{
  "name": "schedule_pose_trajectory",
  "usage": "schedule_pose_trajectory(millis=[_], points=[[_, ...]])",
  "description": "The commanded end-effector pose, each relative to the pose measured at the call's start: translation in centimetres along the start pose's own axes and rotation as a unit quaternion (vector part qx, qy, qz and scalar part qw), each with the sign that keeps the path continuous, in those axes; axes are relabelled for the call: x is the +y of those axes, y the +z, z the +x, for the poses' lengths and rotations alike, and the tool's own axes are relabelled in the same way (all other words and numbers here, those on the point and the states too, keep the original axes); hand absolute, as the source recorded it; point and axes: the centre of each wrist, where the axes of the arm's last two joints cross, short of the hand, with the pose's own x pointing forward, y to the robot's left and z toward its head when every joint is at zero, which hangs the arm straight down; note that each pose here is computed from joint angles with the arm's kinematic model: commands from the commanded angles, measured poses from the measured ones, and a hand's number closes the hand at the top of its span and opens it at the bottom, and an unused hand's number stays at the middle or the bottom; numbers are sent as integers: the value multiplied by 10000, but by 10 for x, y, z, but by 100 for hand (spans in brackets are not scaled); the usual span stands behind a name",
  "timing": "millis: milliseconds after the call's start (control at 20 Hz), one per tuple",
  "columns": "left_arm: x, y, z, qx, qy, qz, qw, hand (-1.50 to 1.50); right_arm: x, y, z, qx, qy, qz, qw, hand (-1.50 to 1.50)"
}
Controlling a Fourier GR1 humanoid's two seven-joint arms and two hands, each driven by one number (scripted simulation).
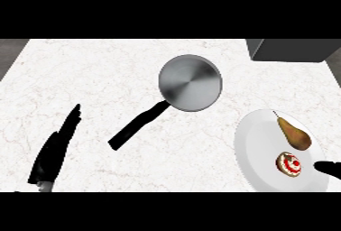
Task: Pick the cupcake from the plate and place it in the pan
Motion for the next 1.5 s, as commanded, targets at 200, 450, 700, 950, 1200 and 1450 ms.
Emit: schedule_pose_trajectory(millis=[200, 450, 700, 950, 1200, 1450], points=[[-9, -8, 9, -87, 55, -56, 9999, 0, 8, -13, 21, 1483, 735, 699, 9837, -150], [14, 0, 10, 15, 6, -96, 10000, 0, 14, -25, 27, 1691, 957, 892, 9769, -150], [6, -3, 7, -44, 90, -45, 9999, 0, 35, -34, 39, 1666, 959, 1046, 9758, -150], [-2, 3, -1, -43, -74, -14, 10000, 0, 48, -40, 27, 2017, 1272, 1157, 9642, -150], [0, -5, -1, 91, -68, -61, 9999, 0, 57, -46, 28, 2161, 1349, 1248, 9589, -150], [15, 4, 1, -13, -58, -5, 10000, 0, 63, -52, 32, 2278, 1297, 1316, 9560, -150]])
